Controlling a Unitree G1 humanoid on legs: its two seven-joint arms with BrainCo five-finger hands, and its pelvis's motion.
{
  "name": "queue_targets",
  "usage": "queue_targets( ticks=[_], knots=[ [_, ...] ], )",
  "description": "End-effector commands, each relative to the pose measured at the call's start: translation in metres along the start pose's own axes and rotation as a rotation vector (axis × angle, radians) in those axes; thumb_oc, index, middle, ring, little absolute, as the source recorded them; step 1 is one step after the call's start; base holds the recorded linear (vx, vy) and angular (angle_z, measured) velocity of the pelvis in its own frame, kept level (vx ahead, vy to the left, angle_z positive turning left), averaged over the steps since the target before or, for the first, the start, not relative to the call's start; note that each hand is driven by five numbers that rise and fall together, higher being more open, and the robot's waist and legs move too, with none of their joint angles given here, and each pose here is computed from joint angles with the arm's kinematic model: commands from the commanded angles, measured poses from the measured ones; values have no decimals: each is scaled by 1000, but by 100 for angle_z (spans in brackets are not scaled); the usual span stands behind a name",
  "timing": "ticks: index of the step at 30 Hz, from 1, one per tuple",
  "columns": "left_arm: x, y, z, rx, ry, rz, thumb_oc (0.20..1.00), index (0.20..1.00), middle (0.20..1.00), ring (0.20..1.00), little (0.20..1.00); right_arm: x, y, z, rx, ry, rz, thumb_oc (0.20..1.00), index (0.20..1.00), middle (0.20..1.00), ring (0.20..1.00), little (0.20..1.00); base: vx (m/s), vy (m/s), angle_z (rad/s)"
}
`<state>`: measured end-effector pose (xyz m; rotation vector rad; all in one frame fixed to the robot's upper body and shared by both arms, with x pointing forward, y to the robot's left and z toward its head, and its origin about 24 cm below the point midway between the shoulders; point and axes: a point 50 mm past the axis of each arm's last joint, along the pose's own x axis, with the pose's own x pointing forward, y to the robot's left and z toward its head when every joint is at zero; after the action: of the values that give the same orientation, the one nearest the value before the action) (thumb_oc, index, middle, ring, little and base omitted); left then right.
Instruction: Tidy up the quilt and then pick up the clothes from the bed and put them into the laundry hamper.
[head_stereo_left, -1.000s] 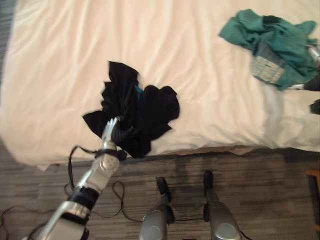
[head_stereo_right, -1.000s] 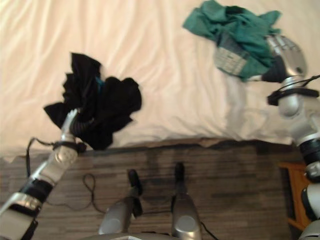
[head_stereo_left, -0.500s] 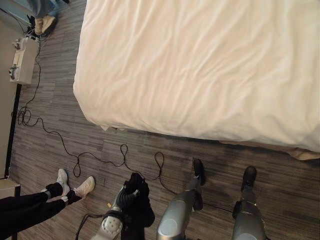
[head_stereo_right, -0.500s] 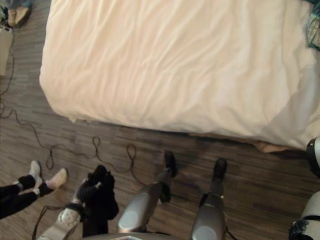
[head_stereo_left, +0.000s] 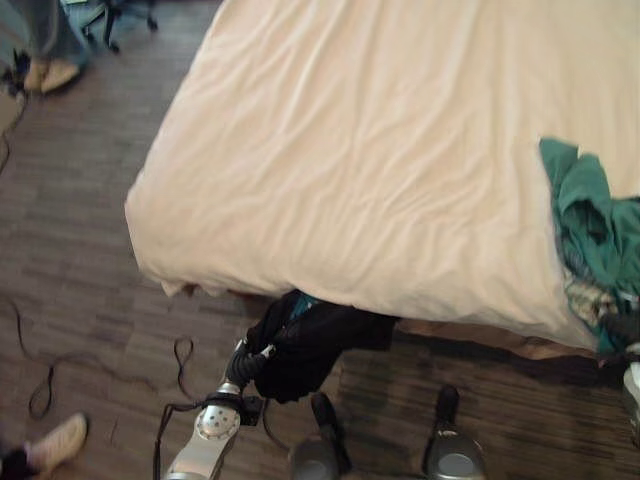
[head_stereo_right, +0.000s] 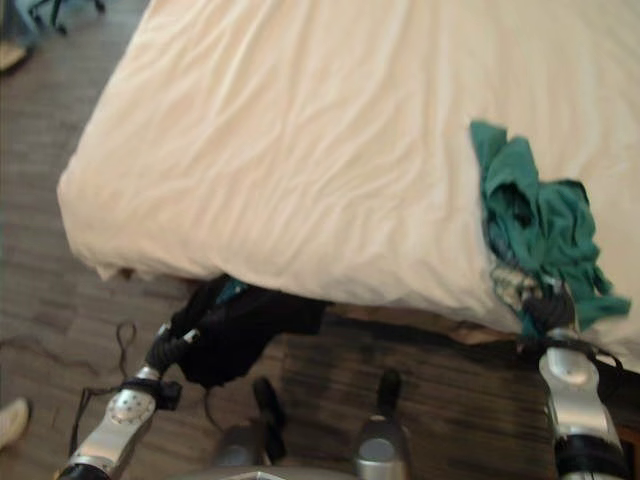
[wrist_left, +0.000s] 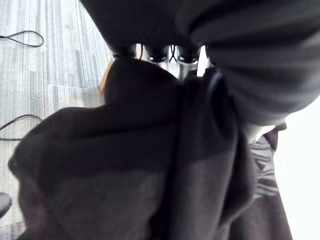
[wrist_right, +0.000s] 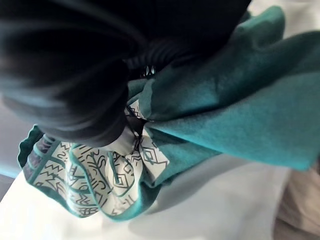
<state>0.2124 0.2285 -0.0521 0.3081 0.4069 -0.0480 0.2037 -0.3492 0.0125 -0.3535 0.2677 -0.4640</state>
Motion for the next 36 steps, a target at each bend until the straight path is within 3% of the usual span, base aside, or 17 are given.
queue_targets(
  ticks=[1, 5, 9, 13, 17, 22, 28, 32, 36],
  knots=[
    [-8, 23, -10, -59, 33, 98, 200, 200, 200, 200, 200, -20, 50, -6, 52, -14, 195, 200, 200, 200, 200, 200, 7, 247, 12],
    [-8, 21, -11, -122, 33, 108, 200, 200, 200, 200, 200, -49, 75, -35, 42, 95, 306, 200, 200, 200, 200, 200, -28, 235, 9],
    [-7, 16, -26, -186, 112, 177, 200, 200, 200, 200, 200, -102, 122, -105, -30, 436, 476, 200, 200, 200, 200, 200, -8, 154, 42],
    [-11, 5, -52, -214, 239, 195, 200, 200, 200, 200, 200, -112, 136, -123, -32, 550, 466, 200, 200, 200, 200, 200, 59, 35, 105],
    [-20, 5, -75, -196, 355, 214, 200, 200, 200, 200, 200, -86, 141, -111, -161, 485, 488, 200, 200, 200, 200, 200, 75, -55, 182],
    [-18, 1, -74, -239, 344, 214, 200, 200, 200, 200, 200, -44, 156, -54, -315, 183, 583, 200, 200, 200, 200, 200, -28, -168, 157],
    [-19, -6, -80, -231, 387, 203, 200, 200, 200, 200, 200, -38, 160, -41, -323, 133, 567, 200, 200, 200, 200, 200, -171, 46, 187],
    [-26, -23, -92, -196, 466, 158, 200, 200, 200, 200, 200, -44, 158, -53, -324, 193, 557, 200, 200, 200, 200, 200, -24, 151, 114],
    [-25, -21, -93, -130, 486, 125, 200, 200, 200, 200, 200, -52, 163, -62, -309, 241, 569, 200, 200, 200, 200, 200, -21, 235, 95]
  ],
)
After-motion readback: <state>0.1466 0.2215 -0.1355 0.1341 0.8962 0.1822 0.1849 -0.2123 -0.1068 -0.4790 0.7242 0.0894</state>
